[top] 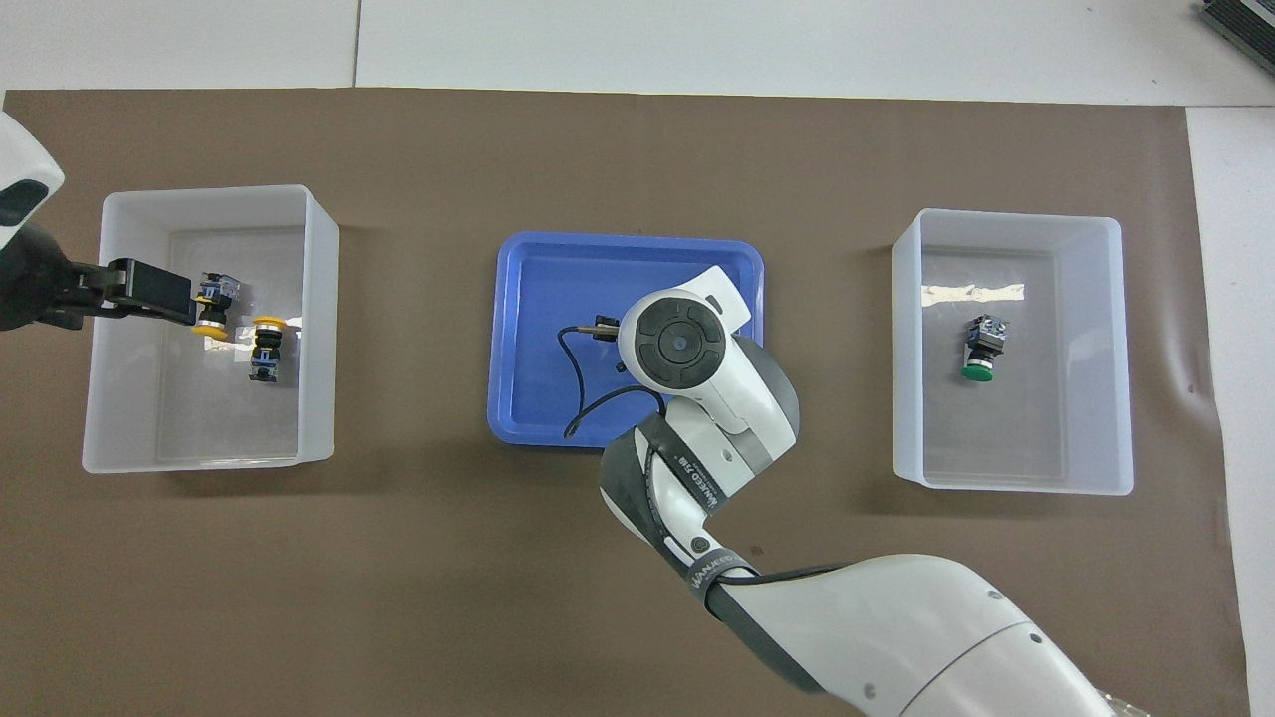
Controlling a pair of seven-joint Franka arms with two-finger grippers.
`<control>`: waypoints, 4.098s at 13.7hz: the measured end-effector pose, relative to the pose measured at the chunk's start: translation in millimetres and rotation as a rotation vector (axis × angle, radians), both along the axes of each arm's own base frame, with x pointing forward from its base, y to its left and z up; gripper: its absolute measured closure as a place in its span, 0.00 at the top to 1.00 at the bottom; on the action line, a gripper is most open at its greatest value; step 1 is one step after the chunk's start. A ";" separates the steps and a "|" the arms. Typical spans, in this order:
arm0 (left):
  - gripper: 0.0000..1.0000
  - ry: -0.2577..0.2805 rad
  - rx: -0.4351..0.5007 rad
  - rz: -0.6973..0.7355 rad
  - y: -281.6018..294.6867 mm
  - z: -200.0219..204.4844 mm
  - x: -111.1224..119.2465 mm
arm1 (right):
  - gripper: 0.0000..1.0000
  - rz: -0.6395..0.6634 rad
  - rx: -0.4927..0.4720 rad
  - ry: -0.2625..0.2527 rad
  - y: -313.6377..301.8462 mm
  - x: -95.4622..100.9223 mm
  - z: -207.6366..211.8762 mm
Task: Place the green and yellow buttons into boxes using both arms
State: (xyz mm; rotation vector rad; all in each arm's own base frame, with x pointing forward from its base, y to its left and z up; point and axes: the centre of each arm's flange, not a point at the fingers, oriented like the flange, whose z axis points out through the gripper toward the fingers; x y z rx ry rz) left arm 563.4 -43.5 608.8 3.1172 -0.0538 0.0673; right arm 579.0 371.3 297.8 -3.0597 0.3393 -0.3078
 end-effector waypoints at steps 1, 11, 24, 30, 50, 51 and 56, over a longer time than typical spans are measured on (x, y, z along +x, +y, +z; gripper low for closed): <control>1.00 -0.014 -0.001 -0.001 -1.0 1.3 1.4 | 0.42 -0.018 0.004 0.000 0.2 -0.1 0.3; 1.00 -0.016 0.009 -0.010 -4.5 1.0 1.3 | 0.42 -0.132 -0.040 0.001 -148.8 25.2 173.6; 1.00 0.053 0.016 -0.013 -4.5 -4.3 -7.6 | 0.42 0.063 -0.071 0.095 -361.0 -19.2 55.4; 1.00 0.054 0.017 -0.014 -4.8 -4.4 -7.9 | 0.42 0.102 -0.071 0.075 -366.0 -35.4 32.1; 1.00 0.050 0.018 -0.055 -5.6 -3.4 -8.1 | 1.00 0.058 -0.076 0.084 -392.0 -4.9 262.9; 1.00 0.050 0.018 -0.055 -5.6 -3.4 -8.1 | 1.00 0.053 -0.075 0.098 -394.0 -8.9 279.2; 1.00 0.050 0.018 -0.055 -5.5 -3.3 -8.1 | 1.00 0.034 -0.075 0.161 -403.9 -50.7 346.9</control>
